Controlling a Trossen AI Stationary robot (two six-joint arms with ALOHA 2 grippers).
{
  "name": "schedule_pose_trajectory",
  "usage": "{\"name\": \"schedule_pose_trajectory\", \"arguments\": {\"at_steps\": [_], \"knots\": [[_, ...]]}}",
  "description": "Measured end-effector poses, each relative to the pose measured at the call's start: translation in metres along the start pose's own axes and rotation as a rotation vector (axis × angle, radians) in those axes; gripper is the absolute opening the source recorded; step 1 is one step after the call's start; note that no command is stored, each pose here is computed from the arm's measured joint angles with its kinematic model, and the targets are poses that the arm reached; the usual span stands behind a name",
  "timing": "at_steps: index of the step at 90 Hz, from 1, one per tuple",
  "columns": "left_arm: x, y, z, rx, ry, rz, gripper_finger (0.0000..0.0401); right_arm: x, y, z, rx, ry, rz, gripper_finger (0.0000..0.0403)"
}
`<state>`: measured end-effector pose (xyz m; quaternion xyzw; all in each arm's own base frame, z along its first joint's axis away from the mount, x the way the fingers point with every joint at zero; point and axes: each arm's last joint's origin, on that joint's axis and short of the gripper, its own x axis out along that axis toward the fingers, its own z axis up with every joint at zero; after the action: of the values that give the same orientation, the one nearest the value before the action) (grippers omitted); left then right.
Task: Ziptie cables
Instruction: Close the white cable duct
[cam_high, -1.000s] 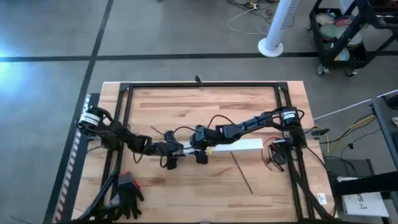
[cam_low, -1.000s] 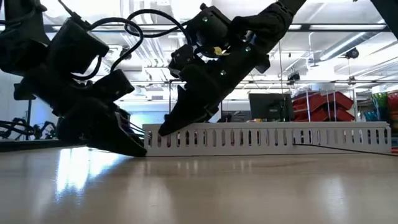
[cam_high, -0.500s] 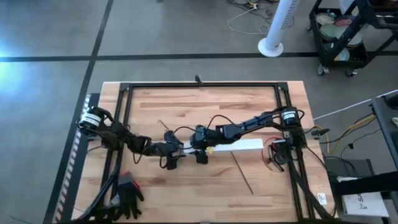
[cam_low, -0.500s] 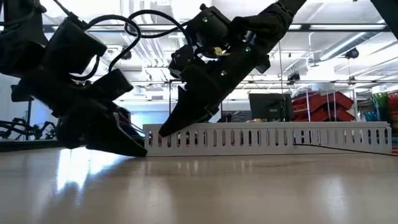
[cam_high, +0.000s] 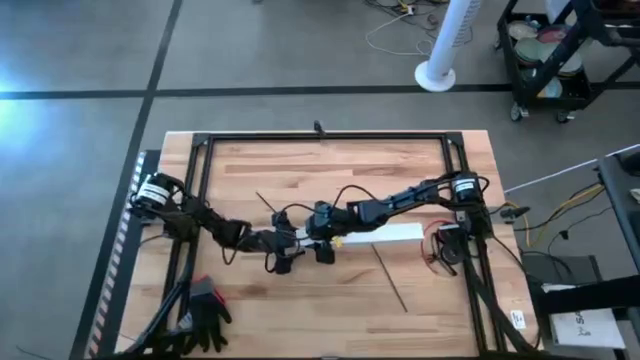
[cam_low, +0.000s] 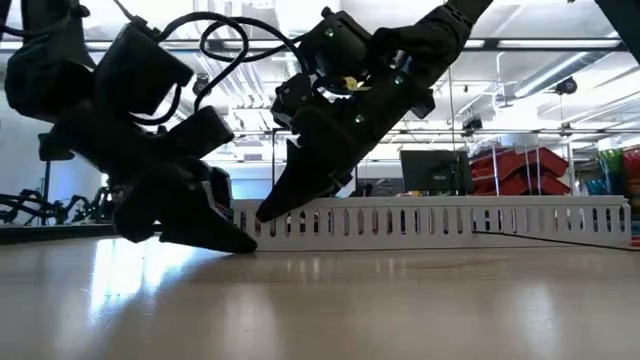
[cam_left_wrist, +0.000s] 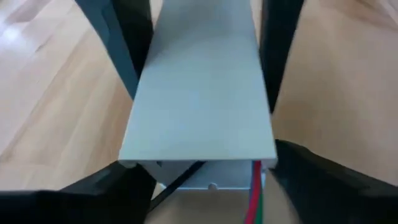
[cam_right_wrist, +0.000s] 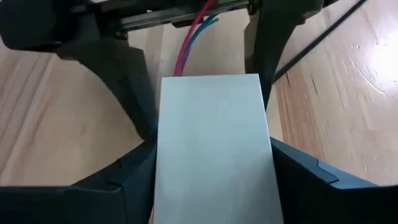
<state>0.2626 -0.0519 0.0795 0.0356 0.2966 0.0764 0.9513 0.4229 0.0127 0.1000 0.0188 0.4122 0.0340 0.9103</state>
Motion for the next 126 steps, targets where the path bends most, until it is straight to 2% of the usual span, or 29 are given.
{"name": "schedule_pose_trajectory", "arguments": {"at_steps": [16,25,38,51,65,104,126], "knots": [[0.004,0.000,-0.007,-0.011,0.040,0.015,0.0194,0.000,0.000,-0.001,-0.001,0.012,-0.001,0.0226],[0.005,0.000,-0.009,-0.009,0.063,0.020,0.0175,-0.001,0.000,-0.002,0.003,0.031,-0.004,0.0234],[0.005,0.000,-0.010,-0.023,0.070,0.014,0.0198,0.001,-0.001,-0.008,0.006,0.080,-0.014,0.0242],[0.005,0.000,-0.011,-0.023,0.075,0.011,0.0221,0.000,-0.001,-0.008,0.006,0.084,-0.014,0.0233],[0.005,0.000,-0.012,-0.024,0.080,0.008,0.0213,-0.001,0.000,-0.006,0.006,0.084,0.003,0.0232],[0.004,0.000,-0.014,-0.020,0.095,0.007,0.0217,-0.005,0.002,0.007,-0.017,0.056,0.052,0.0289],[0.004,0.000,-0.014,-0.020,0.097,0.006,0.0218,-0.007,0.002,0.013,0.003,0.034,0.051,0.0278]]}}
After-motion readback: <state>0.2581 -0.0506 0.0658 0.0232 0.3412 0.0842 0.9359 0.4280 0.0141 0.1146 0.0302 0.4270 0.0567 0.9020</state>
